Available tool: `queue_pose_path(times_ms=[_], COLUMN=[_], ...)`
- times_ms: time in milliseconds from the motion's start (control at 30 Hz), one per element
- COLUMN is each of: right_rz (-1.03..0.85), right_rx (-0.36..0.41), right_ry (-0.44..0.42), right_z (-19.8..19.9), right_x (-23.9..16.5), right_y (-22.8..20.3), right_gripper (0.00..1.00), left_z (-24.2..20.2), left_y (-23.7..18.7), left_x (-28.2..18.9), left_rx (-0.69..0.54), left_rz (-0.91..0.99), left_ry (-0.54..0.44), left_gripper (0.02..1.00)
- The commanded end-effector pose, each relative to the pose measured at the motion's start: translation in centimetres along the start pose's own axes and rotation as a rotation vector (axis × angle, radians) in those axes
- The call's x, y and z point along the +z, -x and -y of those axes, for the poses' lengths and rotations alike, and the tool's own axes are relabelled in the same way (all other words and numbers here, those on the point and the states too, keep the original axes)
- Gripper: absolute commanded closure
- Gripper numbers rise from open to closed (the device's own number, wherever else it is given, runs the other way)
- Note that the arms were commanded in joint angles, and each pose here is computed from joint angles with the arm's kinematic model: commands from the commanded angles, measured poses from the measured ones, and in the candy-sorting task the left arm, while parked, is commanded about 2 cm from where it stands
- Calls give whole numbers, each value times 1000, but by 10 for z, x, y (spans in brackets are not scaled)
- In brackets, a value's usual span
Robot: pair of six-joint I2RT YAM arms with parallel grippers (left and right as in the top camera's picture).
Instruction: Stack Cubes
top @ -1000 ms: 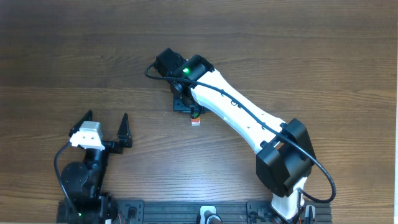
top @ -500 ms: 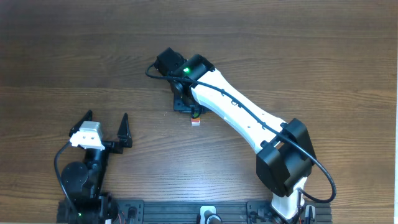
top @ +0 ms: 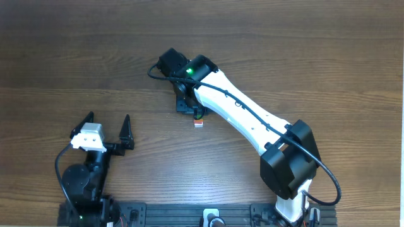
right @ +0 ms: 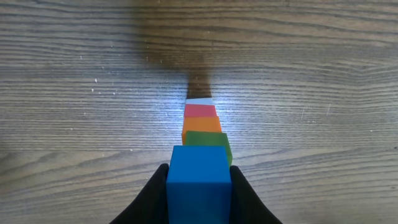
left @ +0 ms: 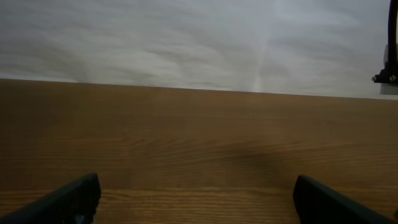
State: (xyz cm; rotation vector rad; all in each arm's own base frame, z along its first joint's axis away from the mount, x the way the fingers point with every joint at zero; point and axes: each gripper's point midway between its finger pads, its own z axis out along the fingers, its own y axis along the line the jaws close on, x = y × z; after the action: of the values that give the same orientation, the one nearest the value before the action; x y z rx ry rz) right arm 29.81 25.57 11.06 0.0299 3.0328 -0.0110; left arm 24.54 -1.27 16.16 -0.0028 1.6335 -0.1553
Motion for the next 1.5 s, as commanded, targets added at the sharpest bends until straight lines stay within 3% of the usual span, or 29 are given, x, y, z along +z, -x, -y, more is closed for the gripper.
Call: queue_pose_path(times_ms=[33, 967, 1067, 1200, 1400, 1500], right_rz=[-8, 6, 6, 6, 6, 6], right_rx=[18, 19, 19, 19, 18, 18], right_ry=[-4, -12, -12, -12, -12, -12], right_z=[2, 7, 7, 7, 6, 6], right_x=[6, -2, -2, -2, -2, -2], right_y=[2, 2, 2, 2, 2, 2], right_gripper=[866, 862, 805, 634, 597, 505], left_z=[0, 0, 0, 0, 0, 0], left_y=[-1, -1, -1, -1, -1, -1], left_x=[0, 0, 0, 0, 0, 0], left_rx=[19, 19, 19, 19, 19, 19], left_rz=[4, 4, 4, 4, 4, 4], left_ry=[-5, -5, -5, -5, -5, -5], left_gripper=[18, 18, 20, 18, 18, 18])
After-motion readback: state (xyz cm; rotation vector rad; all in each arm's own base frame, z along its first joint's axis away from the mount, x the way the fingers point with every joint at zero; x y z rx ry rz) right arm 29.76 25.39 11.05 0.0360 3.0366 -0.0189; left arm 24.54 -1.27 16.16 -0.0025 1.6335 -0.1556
